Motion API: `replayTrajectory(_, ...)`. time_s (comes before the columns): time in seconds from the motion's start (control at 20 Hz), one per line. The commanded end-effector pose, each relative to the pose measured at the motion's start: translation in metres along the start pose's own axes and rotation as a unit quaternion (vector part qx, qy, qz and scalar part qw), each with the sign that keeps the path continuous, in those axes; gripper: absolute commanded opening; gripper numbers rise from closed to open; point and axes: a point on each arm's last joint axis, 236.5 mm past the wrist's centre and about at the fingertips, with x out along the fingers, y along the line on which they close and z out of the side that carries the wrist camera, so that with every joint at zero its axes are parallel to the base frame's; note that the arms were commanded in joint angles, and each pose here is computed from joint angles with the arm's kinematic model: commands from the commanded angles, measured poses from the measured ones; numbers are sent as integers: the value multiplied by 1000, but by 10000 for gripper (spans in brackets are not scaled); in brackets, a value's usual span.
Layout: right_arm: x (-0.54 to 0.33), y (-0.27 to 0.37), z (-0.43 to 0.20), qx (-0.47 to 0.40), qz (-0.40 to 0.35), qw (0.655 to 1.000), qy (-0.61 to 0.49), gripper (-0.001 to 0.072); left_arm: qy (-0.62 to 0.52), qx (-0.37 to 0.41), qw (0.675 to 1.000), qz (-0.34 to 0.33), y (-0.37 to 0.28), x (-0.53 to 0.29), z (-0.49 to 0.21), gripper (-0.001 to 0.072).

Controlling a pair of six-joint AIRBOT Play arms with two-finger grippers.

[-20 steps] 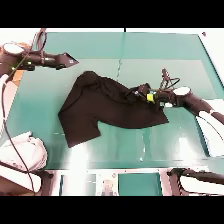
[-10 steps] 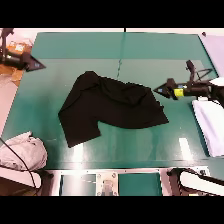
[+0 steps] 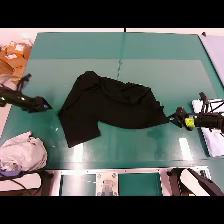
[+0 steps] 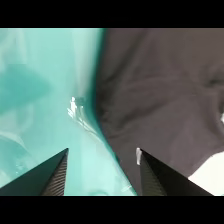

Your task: Fold the shirts.

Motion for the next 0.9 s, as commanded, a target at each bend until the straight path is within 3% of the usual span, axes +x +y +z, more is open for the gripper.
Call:
replayTrajectory(0.0, 3, -17, -4, 21, -17, 999, -17, 21, 32, -26, 999, 7, 12, 37, -25, 491)
replayTrajectory(0.35, 3, -18, -1, 22, -18, 999, -23, 29, 15, 17, 1000, 12, -10, 75, -2, 489)
replayTrajectory(0.4, 4, -18, -2, 22, -18, 999, -22, 97, 10, 15, 1000, 12, -10, 75, 1, 486)
replayTrajectory(0.5, 6, -21, -5, 28, -19, 999, -18, 191, 8, 15, 1000, 12, -11, 75, 1, 144)
replayTrajectory(0.55, 9, -24, -7, 42, -20, 999, -16, 294, 7, 14, 1000, 10, -11, 75, 2, 114)
replayTrajectory(0.6, 13, -28, -10, 57, -23, 998, -12, 443, 8, 14, 1000, 9, -12, 75, 1, 29)
replayTrajectory(0.75, 30, -50, -9, 90, -39, 995, -14, 462, 14, 14, 1000, 6, -13, 75, -1, 25)
replayTrajectory(0.85, 43, -59, 2, 120, -38, 992, -26, 350, 14, 14, 1000, 5, -14, 75, -2, 25)
